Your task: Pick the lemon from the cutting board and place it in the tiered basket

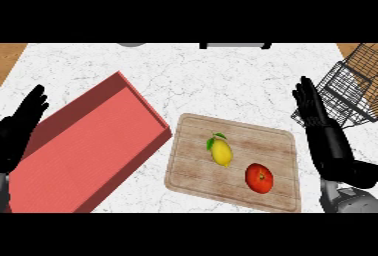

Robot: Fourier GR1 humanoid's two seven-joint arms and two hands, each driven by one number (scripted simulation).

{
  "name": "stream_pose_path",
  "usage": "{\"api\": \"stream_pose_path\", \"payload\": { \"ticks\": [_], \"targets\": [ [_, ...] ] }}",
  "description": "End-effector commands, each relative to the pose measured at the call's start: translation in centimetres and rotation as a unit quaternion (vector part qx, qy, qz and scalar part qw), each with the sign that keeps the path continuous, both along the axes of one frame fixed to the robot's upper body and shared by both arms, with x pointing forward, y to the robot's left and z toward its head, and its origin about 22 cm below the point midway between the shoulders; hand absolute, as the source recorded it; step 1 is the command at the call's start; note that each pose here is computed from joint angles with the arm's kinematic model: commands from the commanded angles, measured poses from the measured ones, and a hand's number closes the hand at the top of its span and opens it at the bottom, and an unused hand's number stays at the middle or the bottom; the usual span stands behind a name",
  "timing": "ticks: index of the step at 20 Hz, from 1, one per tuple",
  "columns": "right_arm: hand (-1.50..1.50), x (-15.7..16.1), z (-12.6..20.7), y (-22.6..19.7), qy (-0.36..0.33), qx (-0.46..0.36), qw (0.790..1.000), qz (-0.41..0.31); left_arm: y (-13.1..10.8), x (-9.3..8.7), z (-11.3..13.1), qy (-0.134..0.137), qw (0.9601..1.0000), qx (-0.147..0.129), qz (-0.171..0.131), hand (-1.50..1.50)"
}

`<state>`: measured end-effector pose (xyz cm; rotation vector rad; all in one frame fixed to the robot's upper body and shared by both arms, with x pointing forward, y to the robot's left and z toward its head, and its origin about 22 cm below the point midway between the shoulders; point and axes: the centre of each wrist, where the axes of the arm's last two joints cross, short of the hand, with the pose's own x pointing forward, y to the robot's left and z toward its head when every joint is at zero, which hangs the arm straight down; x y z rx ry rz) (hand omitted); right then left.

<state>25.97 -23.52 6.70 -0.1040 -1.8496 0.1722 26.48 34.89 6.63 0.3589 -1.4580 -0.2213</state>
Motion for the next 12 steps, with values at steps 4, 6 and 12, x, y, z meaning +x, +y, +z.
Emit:
{"api": "stream_pose_path", "payload": {
  "ticks": [4, 6, 12],
  "targets": [
    [1.50, -0.6, -6.8, 3.8, 0.126, 0.216, 0.961, 0.119, 0.0, -1.2, -3.5, 0.060, 0.9973, -0.035, 0.023, 0.00],
    [1.50, -1.7, -8.6, 5.5, 0.165, 0.296, 0.926, 0.169, 0.4, -2.4, -5.1, 0.087, 0.9945, -0.050, 0.031, 0.00],
    [-1.50, -2.6, -12.6, 3.3, 0.071, 0.142, 0.985, 0.070, 0.8, -4.8, -8.2, 0.125, 0.9887, -0.065, 0.051, 0.00]
  ]
}}
